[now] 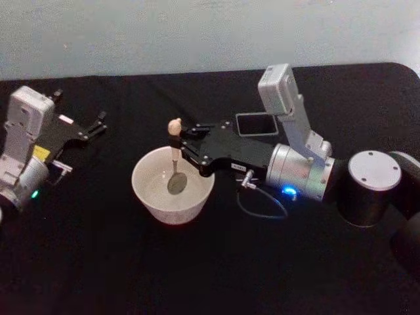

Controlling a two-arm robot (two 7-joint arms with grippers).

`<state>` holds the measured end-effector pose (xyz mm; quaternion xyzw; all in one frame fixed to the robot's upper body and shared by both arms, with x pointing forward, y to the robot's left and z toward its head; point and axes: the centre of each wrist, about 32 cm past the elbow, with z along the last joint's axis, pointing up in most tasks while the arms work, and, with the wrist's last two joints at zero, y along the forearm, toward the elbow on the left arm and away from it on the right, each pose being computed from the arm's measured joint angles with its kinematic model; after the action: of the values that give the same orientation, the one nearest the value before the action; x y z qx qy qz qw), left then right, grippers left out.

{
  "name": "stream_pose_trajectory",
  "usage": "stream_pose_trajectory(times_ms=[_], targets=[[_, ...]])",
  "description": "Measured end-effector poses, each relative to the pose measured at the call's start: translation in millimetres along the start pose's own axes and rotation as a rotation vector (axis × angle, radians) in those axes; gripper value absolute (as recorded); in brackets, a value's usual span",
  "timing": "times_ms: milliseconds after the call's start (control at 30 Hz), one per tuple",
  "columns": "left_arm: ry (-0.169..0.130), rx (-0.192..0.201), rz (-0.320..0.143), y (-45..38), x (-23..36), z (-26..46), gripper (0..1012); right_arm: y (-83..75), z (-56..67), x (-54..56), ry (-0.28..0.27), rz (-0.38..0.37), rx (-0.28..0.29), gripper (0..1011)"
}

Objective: Pick up the stirring spoon with one hand, stir inside the cup, then place it back in its original position.

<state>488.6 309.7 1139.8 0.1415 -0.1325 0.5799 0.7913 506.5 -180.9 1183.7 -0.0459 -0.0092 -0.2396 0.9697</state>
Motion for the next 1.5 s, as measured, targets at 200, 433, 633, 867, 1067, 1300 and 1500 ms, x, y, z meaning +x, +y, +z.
stream_pose_trajectory(times_ms=[200, 433, 633, 867, 1067, 1300, 1500], targets=[[0.000, 0.000, 0.000, 0.0, 0.0, 0.0, 1001, 0.8, -5.0, -0.8, -0.003, -0.017, -0.001, 159], [0.000, 0.000, 0.000, 0.0, 0.0, 0.0, 1001, 0.6, -8.0, -1.7, -0.004, -0.025, -0.009, 160], [0.000, 0.000, 0.000, 0.0, 0.0, 0.0, 1001, 0.5, -9.5, -1.9, 0.000, -0.029, -0.015, 160], [0.000, 0.000, 0.000, 0.0, 0.0, 0.0, 1001, 2.0, -10.0, -2.3, 0.003, -0.031, -0.017, 159], [0.000, 0.000, 0.000, 0.0, 0.0, 0.0, 1001, 2.3, -9.5, -1.9, 0.003, -0.032, -0.016, 160], [0.000, 0.000, 0.000, 0.0, 0.0, 0.0, 1001, 0.1, -8.1, -0.9, -0.002, -0.039, -0.014, 160], [0.000, 0.000, 0.000, 0.0, 0.0, 0.0, 1001, -4.6, -6.4, -0.5, -0.009, -0.042, -0.014, 160]])
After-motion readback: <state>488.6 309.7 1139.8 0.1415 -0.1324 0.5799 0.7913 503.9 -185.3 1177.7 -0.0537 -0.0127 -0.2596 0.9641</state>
